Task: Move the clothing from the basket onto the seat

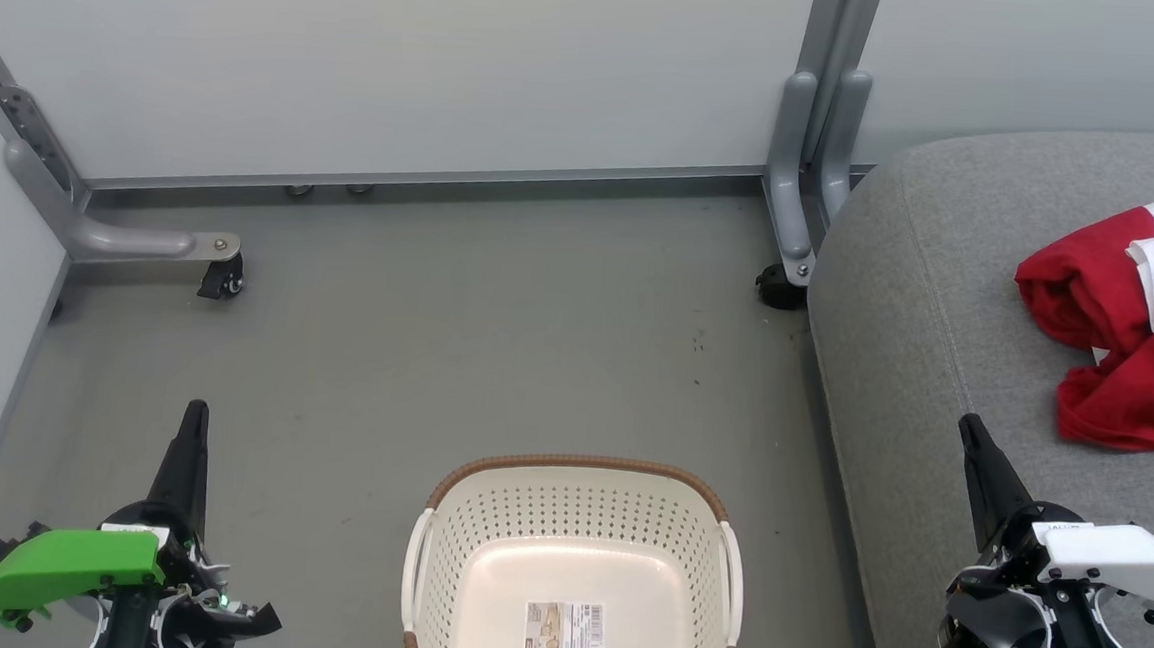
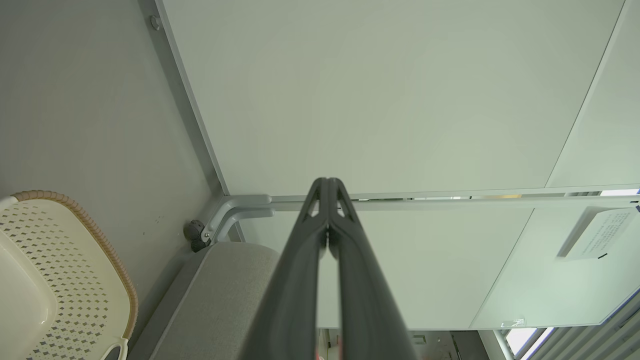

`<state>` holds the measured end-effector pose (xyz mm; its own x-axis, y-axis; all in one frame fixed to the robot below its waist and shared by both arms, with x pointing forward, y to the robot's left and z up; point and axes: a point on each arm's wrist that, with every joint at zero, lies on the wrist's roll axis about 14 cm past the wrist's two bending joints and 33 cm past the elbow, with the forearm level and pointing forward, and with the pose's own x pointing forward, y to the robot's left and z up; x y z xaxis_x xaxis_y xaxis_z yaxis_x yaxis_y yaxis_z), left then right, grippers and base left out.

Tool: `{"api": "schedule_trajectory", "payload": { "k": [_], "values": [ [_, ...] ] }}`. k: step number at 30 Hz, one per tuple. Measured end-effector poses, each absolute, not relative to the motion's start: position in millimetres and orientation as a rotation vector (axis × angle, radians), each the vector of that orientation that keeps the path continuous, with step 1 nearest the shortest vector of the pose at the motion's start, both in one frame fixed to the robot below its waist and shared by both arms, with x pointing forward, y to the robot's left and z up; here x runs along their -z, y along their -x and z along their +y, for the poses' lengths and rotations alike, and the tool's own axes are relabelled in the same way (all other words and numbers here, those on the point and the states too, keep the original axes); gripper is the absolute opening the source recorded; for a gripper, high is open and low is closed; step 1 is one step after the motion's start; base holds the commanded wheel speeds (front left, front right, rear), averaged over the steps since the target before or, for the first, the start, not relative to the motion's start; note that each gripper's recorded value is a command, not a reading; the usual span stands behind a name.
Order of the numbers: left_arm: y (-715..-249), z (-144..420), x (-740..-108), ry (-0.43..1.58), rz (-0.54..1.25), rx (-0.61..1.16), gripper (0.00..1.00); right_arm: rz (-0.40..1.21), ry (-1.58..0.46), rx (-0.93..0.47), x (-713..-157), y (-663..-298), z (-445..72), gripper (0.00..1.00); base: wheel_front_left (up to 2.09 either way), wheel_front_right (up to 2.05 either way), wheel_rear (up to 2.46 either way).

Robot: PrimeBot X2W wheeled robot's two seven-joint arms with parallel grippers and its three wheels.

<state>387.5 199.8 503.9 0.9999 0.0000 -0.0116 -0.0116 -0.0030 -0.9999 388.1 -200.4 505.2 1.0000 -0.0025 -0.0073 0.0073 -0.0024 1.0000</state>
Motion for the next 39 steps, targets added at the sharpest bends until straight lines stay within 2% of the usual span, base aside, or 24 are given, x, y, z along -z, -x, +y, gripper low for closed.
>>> {"api": "schedule_trajectory", "payload": {
  "k": [39],
  "values": [
    [-387.5,199.8,-503.9,1.574,0.009,-0.009,0.0,0.005,-1.575,0.006,-505.1,-388.0,-200.1,0.0,0.0,0.0,0.0]
  ]
}}
